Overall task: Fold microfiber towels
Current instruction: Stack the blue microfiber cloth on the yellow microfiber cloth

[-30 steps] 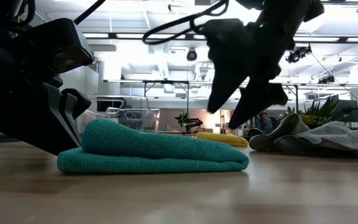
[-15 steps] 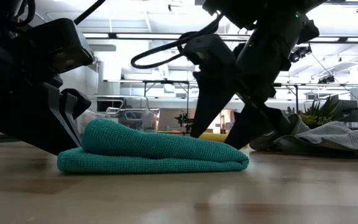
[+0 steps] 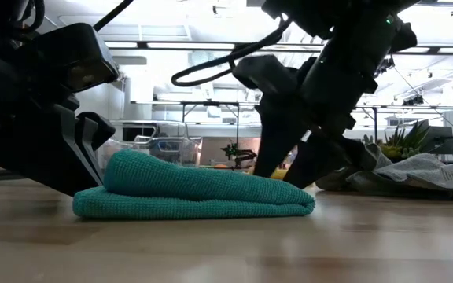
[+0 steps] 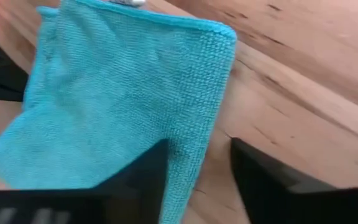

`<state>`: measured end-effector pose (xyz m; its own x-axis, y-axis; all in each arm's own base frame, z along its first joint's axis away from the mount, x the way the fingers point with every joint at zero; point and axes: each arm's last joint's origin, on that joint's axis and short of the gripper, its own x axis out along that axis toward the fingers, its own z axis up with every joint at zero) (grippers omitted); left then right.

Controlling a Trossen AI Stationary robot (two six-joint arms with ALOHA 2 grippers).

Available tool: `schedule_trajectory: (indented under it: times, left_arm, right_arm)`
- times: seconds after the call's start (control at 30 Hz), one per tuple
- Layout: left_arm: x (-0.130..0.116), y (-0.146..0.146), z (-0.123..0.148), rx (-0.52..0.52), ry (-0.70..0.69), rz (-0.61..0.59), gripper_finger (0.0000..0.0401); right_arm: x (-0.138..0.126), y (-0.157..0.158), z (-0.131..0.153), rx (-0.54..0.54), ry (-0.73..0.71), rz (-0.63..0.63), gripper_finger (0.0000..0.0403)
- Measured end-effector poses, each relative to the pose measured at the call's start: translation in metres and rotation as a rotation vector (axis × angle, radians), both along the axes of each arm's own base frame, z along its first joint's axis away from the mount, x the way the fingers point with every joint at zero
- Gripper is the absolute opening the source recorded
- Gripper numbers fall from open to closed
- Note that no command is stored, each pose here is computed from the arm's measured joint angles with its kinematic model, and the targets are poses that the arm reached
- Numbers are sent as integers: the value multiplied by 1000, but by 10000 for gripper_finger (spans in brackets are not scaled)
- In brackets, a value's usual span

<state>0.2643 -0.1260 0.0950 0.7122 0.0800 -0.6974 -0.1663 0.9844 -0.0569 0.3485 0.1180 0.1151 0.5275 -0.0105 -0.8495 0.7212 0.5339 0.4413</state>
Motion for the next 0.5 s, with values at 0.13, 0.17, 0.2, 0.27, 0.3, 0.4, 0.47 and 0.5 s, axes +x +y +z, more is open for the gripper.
schedule_trajectory:
  times: [0.13, 0.17, 0.2, 0.27, 0.3, 0.4, 0.47, 0.5]
  left_arm:
    - [0, 0, 0, 0, -5, 12, 0]
    - [0, 0, 0, -4, -6, 17, 0]
    - [0, 0, 0, -1, -8, 23, 0]
    - [0, 1, 0, 6, -10, 31, 0]
    - [0, 1, 0, 11, -13, 36, 0]
    - [0, 2, 0, 21, -18, 48, 0]
    - [-1, 2, 0, 24, -7, 43, 0]
    - [-3, 2, 3, 26, 9, 36, 0]
  right_arm:
    - [5, 4, -11, -9, -30, 4, 62]
    - [6, 5, -13, -10, -42, 14, 43]
    - [8, 6, -13, -11, -54, 25, 26]
    - [10, 6, -13, -23, -78, 61, 8]
    - [10, 6, -13, -34, -84, 78, 6]
    - [10, 6, -13, -50, -79, 113, 4]
    - [9, 6, -13, -68, -69, 133, 2]
    - [8, 5, -11, -72, -65, 139, 2]
